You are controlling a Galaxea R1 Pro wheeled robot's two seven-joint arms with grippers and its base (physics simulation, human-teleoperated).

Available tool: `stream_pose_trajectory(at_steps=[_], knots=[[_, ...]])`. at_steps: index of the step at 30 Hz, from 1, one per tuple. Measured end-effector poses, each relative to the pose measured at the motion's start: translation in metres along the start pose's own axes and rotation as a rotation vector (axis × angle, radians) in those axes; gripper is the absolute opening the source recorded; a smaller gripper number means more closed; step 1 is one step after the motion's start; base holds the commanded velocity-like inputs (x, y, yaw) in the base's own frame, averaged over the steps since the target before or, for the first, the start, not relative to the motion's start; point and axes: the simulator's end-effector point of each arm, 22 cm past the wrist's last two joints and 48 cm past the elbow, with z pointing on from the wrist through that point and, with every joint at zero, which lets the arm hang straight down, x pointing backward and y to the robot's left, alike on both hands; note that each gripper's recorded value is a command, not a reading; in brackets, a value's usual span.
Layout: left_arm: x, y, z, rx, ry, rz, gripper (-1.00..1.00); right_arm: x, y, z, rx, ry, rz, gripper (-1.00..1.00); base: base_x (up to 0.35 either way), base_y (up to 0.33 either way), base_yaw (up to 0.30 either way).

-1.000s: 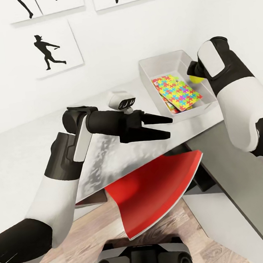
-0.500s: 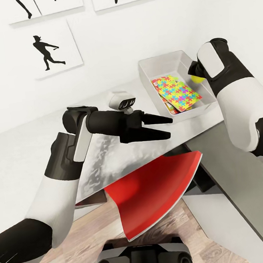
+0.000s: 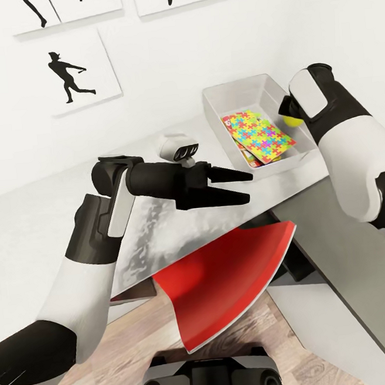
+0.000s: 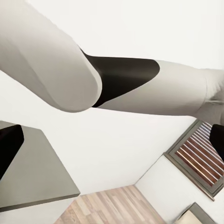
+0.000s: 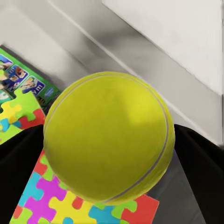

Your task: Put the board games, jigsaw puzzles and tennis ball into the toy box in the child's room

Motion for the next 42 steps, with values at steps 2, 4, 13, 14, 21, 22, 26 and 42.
stream_pose_trajectory(at_steps=[2,4,13,14,21,22,26,42], knots=[[0.000,0.000,0.000,0.000,0.000,0.000,1.00,0.000,-0.002,0.001,0.005,0.001,0.001,-1.00,0.000,0.000,0.000],[0.000,0.000,0.000,0.000,0.000,0.000,1.00,-0.001,-0.010,0.005,0.019,0.001,0.004,-1.00,0.000,0.000,0.000],[0.000,0.000,0.000,0.000,0.000,0.000,1.00,-0.001,-0.035,0.015,0.058,0.015,0.013,-1.00,0.000,0.000,0.000],[0.000,0.000,0.000,0.000,0.000,0.000,1.00,-0.001,-0.036,0.015,0.059,0.016,0.013,-1.00,0.000,0.000,0.000],[0.000,0.000,0.000,-0.001,0.000,0.000,1.00,0.001,-0.036,0.016,0.060,0.018,0.012,-1.00,0.000,0.000,0.000],[0.000,0.000,0.000,-0.001,0.000,0.000,1.00,0.001,-0.036,0.016,0.060,0.020,0.012,-1.00,0.000,0.000,0.000],[0.000,0.000,0.000,-0.001,0.000,0.000,1.00,0.001,-0.037,0.016,0.061,0.024,0.011,-1.00,0.000,0.000,0.000],[0.000,0.000,0.000,-0.002,0.001,0.000,1.00,0.001,-0.037,0.016,0.060,0.025,0.011,-1.00,0.000,0.000,0.000]])
